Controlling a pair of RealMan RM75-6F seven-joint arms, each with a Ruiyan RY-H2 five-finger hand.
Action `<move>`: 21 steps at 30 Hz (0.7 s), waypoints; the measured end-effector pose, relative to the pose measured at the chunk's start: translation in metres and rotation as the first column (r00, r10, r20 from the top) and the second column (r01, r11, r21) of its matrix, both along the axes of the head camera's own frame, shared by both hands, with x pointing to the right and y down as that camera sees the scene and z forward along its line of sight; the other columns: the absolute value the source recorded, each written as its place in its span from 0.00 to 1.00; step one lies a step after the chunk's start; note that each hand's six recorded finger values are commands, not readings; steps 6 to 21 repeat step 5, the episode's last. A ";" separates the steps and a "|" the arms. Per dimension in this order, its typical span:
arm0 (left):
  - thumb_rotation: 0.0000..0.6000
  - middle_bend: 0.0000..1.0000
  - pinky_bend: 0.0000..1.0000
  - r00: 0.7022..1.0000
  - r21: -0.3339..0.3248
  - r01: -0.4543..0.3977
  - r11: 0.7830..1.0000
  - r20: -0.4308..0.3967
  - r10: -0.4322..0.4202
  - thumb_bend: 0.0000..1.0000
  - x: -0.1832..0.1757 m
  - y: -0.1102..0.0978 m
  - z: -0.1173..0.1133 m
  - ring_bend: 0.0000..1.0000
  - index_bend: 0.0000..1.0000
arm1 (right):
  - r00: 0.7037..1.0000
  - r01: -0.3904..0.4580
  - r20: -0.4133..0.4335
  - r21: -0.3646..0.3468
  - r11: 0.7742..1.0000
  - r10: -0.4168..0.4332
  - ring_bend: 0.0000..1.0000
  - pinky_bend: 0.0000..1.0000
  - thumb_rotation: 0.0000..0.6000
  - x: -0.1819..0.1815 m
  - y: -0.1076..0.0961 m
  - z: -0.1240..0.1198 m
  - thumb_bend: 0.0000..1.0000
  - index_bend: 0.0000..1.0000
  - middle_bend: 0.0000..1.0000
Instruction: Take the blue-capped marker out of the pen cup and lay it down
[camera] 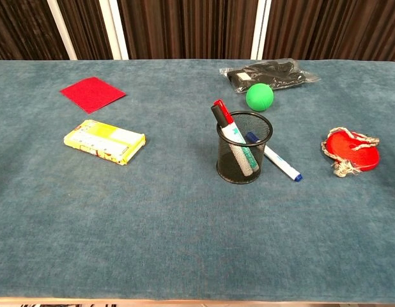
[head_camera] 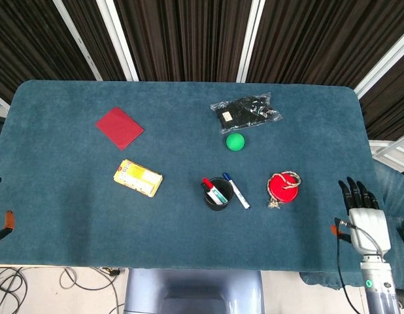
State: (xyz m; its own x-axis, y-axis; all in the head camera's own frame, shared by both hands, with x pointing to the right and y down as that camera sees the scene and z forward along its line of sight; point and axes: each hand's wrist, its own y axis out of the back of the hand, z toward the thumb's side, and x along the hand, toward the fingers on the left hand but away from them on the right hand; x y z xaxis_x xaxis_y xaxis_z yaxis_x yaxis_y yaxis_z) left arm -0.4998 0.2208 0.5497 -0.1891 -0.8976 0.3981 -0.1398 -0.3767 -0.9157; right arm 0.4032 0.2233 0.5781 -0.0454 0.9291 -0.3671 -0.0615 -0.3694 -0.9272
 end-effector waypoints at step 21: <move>1.00 0.00 0.00 1.000 -0.001 -0.003 1.000 0.002 0.003 0.51 0.000 0.000 0.000 0.00 0.07 | 1.000 0.005 -0.030 0.005 1.000 -0.005 0.00 0.17 1.00 -0.001 0.005 0.004 0.21 0.00 0.00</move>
